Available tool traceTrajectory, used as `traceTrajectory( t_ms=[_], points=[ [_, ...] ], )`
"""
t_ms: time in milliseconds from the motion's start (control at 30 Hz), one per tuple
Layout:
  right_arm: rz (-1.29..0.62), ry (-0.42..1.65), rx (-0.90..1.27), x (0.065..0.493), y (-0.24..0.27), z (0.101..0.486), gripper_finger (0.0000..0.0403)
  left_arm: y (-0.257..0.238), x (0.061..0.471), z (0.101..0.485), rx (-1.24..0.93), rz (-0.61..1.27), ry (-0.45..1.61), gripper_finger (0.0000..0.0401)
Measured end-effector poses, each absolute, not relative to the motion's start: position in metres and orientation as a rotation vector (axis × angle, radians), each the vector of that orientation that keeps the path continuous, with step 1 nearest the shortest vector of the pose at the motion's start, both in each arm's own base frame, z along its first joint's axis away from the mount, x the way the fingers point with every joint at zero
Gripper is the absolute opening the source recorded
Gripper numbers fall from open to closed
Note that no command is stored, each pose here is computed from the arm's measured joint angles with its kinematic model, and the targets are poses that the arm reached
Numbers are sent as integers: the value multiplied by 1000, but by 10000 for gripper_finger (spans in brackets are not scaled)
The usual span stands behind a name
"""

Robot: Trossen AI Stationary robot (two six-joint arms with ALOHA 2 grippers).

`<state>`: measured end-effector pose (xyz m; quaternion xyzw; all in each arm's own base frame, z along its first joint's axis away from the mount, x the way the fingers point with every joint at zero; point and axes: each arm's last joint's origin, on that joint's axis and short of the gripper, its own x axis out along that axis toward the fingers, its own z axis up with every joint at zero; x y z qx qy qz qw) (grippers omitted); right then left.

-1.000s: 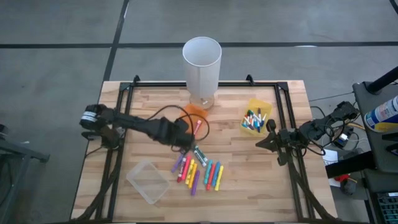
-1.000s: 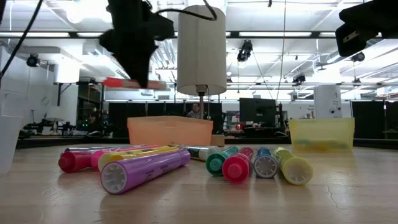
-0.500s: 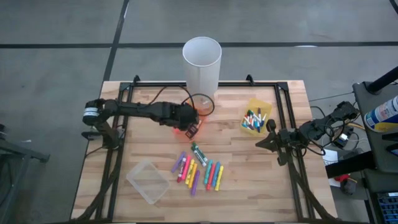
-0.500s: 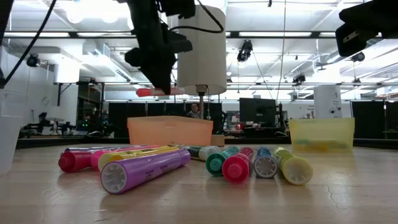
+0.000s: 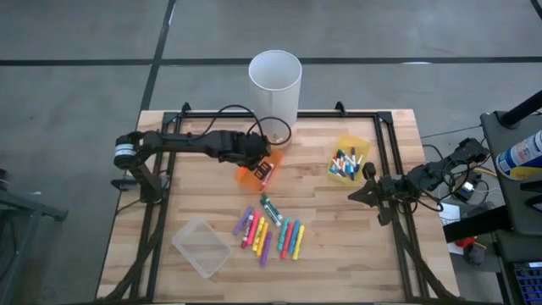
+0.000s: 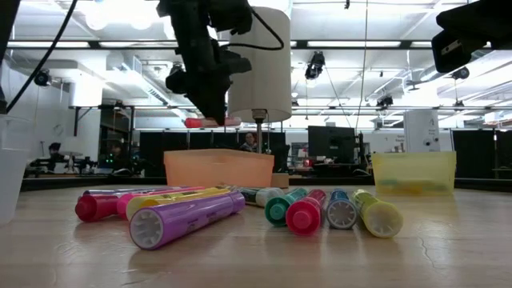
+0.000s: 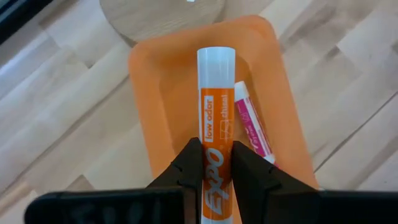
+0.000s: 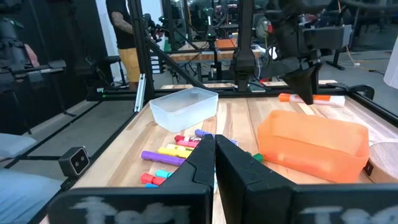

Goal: Pick & Place Markers
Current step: Put the large orange marker pen into the orange bin

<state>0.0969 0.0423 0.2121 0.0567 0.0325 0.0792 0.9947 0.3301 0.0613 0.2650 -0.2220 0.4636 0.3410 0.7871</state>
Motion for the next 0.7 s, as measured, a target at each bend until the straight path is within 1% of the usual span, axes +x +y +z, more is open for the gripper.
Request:
traceTrajectory(
  t_ms=[133, 433, 700],
  points=[
    [158, 65, 114, 97, 42, 212, 9, 66, 328, 253, -496, 735, 1001, 55],
    [158, 65, 114, 97, 42, 212, 9, 69, 328, 228, -583, 658, 984, 55],
    [158, 65, 114, 97, 42, 212, 9, 69, 328, 212, -609, 653, 972, 56]
  ],
)
